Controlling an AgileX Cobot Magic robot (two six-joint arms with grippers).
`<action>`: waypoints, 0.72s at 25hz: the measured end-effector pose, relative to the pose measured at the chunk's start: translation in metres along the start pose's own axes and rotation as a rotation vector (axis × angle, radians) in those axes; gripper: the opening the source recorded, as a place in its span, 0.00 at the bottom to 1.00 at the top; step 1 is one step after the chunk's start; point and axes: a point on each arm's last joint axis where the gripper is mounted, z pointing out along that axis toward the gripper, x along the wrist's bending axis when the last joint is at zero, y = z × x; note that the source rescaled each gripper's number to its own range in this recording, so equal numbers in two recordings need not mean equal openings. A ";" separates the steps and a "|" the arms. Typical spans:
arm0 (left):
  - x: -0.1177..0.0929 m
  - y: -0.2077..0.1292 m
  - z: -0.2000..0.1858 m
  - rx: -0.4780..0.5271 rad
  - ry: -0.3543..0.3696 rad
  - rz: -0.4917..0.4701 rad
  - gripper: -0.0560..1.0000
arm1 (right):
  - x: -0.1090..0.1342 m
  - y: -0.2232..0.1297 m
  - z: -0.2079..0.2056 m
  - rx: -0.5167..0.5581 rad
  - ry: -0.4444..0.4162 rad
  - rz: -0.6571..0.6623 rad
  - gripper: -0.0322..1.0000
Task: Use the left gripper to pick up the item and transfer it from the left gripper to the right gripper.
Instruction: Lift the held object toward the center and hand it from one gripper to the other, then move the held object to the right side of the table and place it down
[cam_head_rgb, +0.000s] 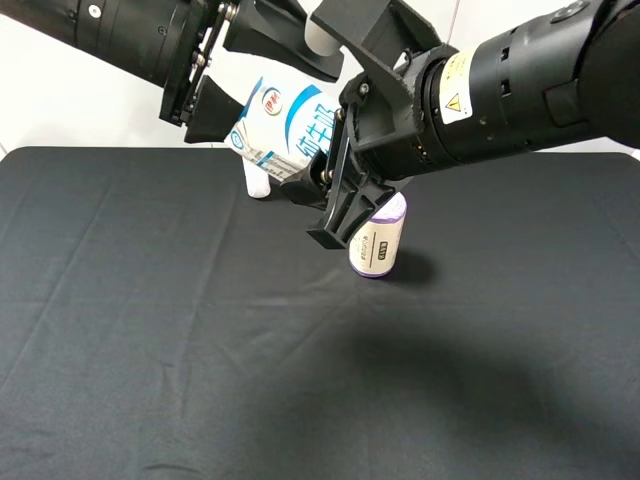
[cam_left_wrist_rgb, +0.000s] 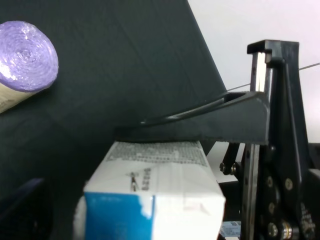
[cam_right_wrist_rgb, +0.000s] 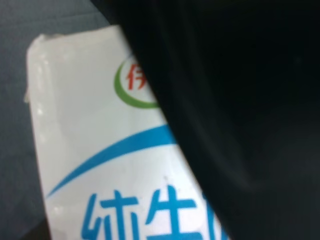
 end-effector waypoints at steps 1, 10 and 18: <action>0.000 0.000 0.000 0.000 0.000 0.000 0.99 | 0.000 0.000 0.000 0.000 0.000 0.000 0.05; -0.008 -0.003 -0.009 -0.006 0.010 0.039 1.00 | 0.000 0.002 0.000 -0.018 -0.003 0.004 0.05; -0.019 -0.005 -0.057 -0.097 0.047 0.051 1.00 | 0.000 0.002 0.000 -0.027 -0.004 0.011 0.04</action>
